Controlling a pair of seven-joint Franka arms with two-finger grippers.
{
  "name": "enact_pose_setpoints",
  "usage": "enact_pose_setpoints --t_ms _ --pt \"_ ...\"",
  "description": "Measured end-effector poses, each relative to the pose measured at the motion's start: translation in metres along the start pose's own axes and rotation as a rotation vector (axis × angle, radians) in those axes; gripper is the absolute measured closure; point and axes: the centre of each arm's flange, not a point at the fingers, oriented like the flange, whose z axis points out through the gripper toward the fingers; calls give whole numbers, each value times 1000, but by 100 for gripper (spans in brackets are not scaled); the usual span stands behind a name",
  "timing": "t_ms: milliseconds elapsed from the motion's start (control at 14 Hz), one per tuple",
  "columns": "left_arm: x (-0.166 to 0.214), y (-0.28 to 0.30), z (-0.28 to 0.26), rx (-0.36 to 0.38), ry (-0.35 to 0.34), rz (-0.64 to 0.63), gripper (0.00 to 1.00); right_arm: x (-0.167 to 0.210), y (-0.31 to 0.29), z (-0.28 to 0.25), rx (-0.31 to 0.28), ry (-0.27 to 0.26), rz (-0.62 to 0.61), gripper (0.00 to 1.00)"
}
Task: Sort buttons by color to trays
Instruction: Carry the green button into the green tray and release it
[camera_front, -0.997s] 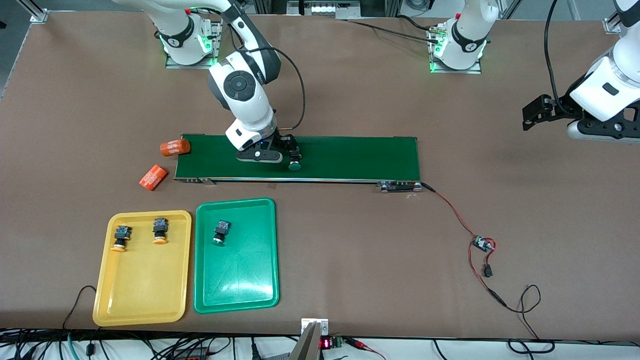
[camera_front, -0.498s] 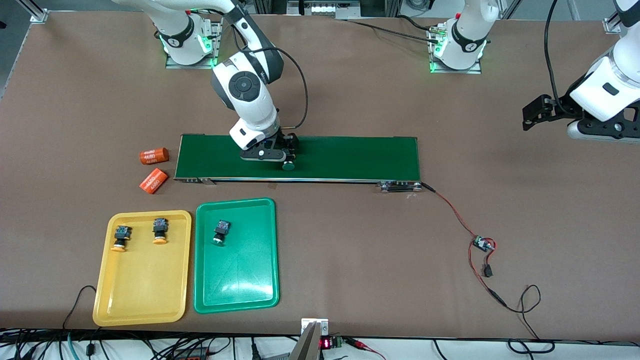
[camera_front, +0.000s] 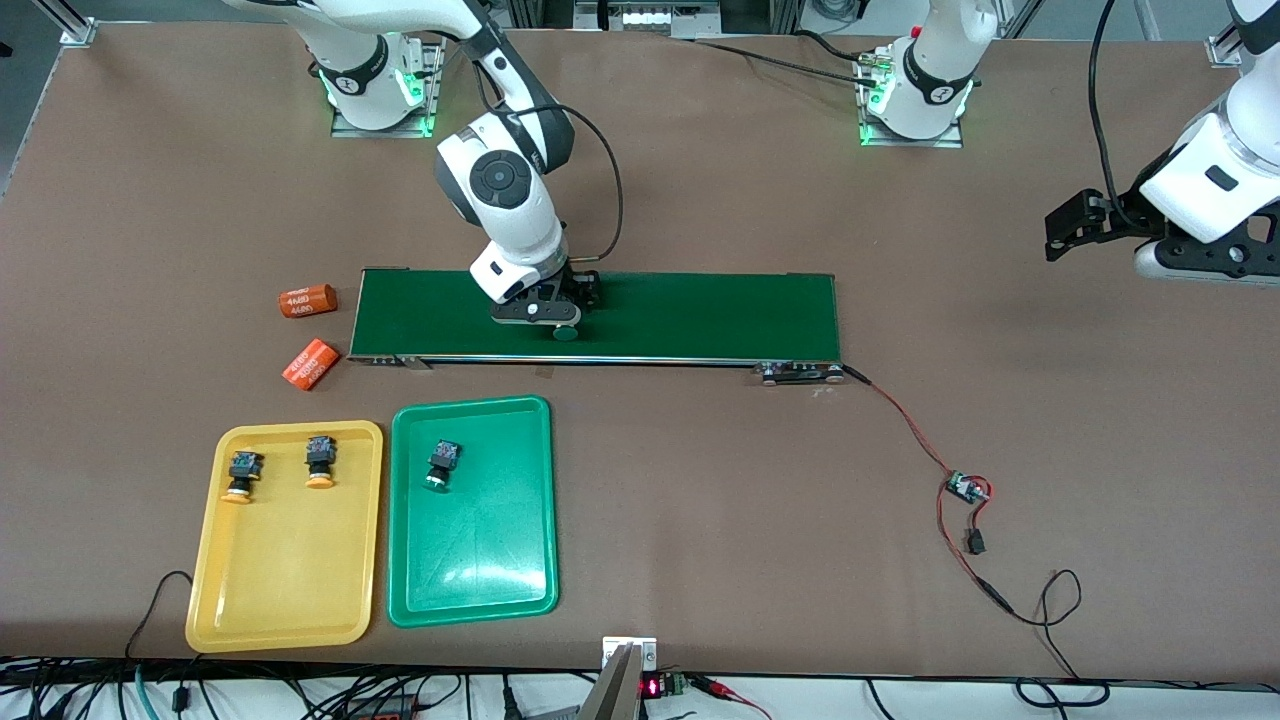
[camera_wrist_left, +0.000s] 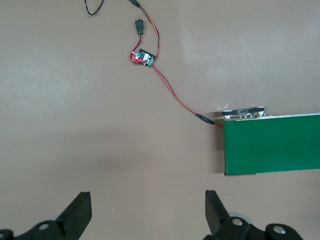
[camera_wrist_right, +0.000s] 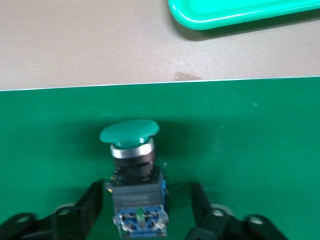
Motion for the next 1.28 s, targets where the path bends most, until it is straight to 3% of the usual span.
enact_pose_setpoints --t_ms 214,498,712,997,1282 --pt "0 0 0 0 0 0 0 3 3 1 -2 2 7 59" --pt "0 0 0 0 0 0 0 17 2 -14 12 23 20 59" --pt "0 0 0 0 0 0 0 51 6 -54 7 36 18 59" --pt "0 0 0 0 0 0 0 107 26 -101 -23 138 -65 59" --pt "0 0 1 0 -1 0 0 165 64 -70 -52 156 -116 59"
